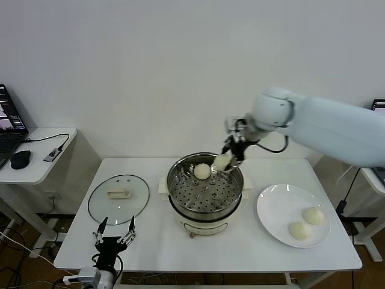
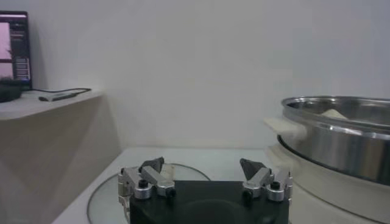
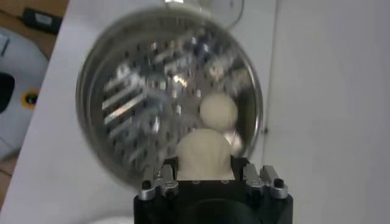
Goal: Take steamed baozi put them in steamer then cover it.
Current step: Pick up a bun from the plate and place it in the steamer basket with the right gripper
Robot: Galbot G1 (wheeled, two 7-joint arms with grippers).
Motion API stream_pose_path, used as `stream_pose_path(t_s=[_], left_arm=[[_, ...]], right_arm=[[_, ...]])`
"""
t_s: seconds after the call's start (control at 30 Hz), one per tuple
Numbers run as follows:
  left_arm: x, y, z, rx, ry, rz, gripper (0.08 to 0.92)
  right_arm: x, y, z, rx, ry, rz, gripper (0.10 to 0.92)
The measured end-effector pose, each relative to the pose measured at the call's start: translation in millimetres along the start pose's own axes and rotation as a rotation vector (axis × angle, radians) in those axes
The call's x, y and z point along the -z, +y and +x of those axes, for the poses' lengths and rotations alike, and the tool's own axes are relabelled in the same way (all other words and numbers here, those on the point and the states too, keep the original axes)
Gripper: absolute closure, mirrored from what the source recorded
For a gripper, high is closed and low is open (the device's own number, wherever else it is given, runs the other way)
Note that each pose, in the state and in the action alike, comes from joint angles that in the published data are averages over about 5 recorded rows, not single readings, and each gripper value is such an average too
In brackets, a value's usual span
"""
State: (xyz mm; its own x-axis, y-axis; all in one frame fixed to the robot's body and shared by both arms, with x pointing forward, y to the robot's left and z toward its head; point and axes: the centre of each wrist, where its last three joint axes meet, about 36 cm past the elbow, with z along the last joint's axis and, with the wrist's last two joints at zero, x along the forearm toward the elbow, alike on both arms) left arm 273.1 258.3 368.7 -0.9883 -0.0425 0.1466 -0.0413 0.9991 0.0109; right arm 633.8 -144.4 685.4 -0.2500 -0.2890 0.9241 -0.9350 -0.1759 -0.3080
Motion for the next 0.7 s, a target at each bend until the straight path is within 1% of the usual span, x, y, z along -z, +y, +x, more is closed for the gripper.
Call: stream_pose_path(t_s=[0.3, 0.7], left_arm=[[0.1, 2.5, 1.4, 0.009, -0.002, -0.001, 0.177], [0.5, 4.6, 0.2, 0.009, -0.006, -0.006, 0.177]], right_arm=[[47.4, -2.4, -57.2, 0.045, -0.014, -0.016, 0.465], [72.0, 3.5, -109.6, 0.069, -0.005, -0.084, 0.462]])
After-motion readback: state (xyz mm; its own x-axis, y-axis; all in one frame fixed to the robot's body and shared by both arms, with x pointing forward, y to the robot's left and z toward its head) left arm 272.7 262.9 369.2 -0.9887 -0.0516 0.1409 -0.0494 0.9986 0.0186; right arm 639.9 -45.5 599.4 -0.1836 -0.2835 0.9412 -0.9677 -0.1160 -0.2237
